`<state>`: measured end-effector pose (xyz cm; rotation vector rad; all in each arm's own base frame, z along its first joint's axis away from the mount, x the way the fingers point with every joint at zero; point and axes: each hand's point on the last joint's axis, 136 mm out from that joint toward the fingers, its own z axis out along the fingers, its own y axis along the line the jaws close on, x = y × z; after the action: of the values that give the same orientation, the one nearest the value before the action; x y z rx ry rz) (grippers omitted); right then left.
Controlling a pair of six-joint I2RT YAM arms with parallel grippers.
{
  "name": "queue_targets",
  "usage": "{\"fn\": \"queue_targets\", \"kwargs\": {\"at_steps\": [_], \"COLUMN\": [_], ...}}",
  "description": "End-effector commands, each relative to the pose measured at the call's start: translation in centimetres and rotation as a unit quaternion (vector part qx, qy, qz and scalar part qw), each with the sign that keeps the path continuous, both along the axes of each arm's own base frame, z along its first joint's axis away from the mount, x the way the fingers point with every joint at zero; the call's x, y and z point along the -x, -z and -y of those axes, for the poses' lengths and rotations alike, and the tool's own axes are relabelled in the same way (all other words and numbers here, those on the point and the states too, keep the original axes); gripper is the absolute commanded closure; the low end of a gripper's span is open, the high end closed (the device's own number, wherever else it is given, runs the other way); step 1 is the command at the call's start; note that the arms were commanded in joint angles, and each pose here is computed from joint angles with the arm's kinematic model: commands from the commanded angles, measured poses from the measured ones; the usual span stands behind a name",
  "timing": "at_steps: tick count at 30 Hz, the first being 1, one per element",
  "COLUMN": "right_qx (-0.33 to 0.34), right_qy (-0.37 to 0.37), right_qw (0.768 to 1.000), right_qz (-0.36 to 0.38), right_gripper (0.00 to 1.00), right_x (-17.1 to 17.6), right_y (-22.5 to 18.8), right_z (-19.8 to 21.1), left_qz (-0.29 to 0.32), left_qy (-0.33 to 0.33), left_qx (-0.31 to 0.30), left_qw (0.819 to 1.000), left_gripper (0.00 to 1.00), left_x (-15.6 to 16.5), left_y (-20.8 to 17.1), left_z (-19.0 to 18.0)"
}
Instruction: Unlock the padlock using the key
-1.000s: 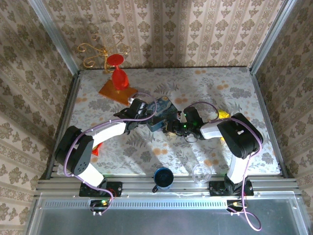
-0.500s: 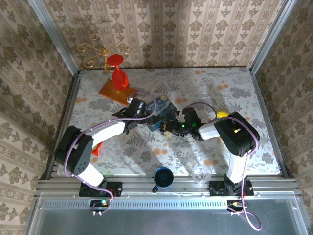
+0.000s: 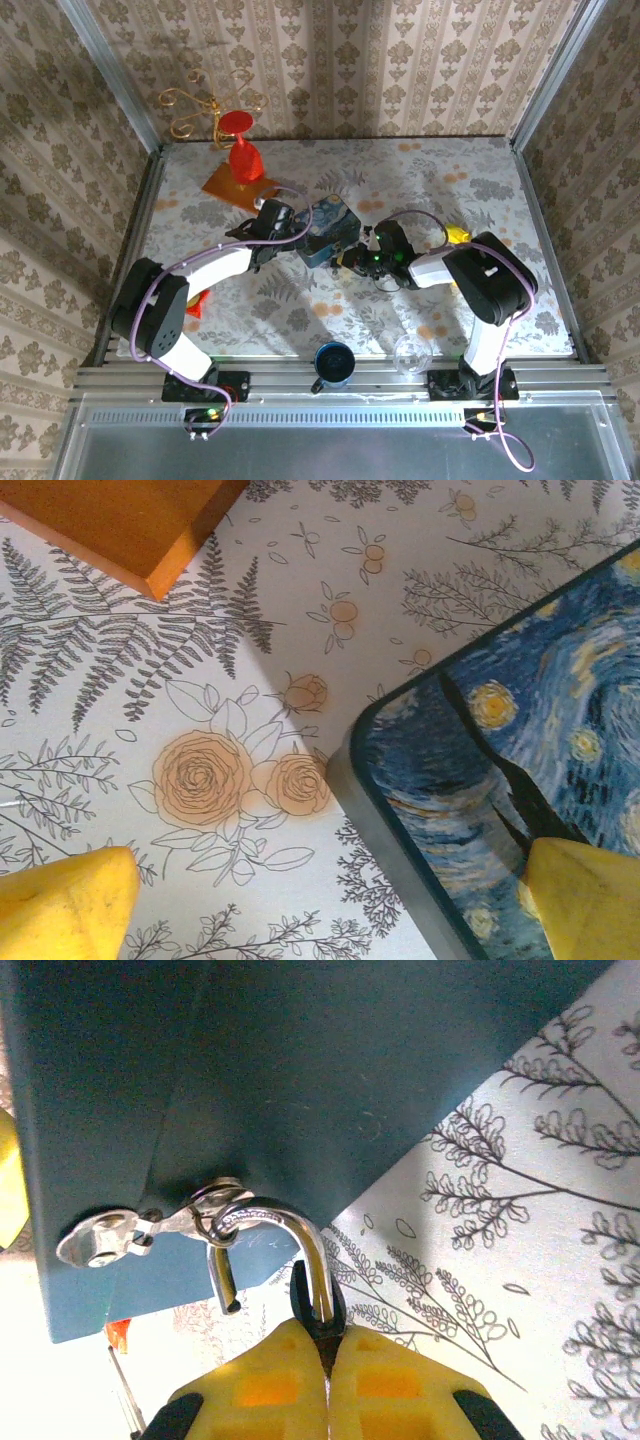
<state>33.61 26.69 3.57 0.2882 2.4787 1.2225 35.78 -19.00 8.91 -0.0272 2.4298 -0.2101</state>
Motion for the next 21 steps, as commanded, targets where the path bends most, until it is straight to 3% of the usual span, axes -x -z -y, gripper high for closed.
{"fn": "queue_targets", "kwargs": {"at_steps": [1, 13, 21], "right_qx": [0.028, 0.006, 0.001], "right_qy": [0.021, 0.056, 0.056], "right_qw": [0.999, 0.997, 0.997], "right_qz": [-0.028, -0.059, -0.056], "right_gripper": [1.0, 1.0, 1.0], "right_x": [0.5, 0.3, 0.6], "right_y": [0.3, 0.7, 0.3], "right_z": [1.2, 1.2, 1.2], "left_qz": [-0.026, -0.014, 0.028], "left_qy": [-0.014, -0.021, -0.001], "left_qx": [-0.044, -0.031, 0.003], "left_qw": [0.999, 0.999, 1.0], "left_gripper": [0.0, 0.0, 0.0], "left_x": [0.7, 0.3, 1.0], "left_y": [1.4, 0.0, -3.7], "left_z": [-2.5, -2.8, -0.9]}}
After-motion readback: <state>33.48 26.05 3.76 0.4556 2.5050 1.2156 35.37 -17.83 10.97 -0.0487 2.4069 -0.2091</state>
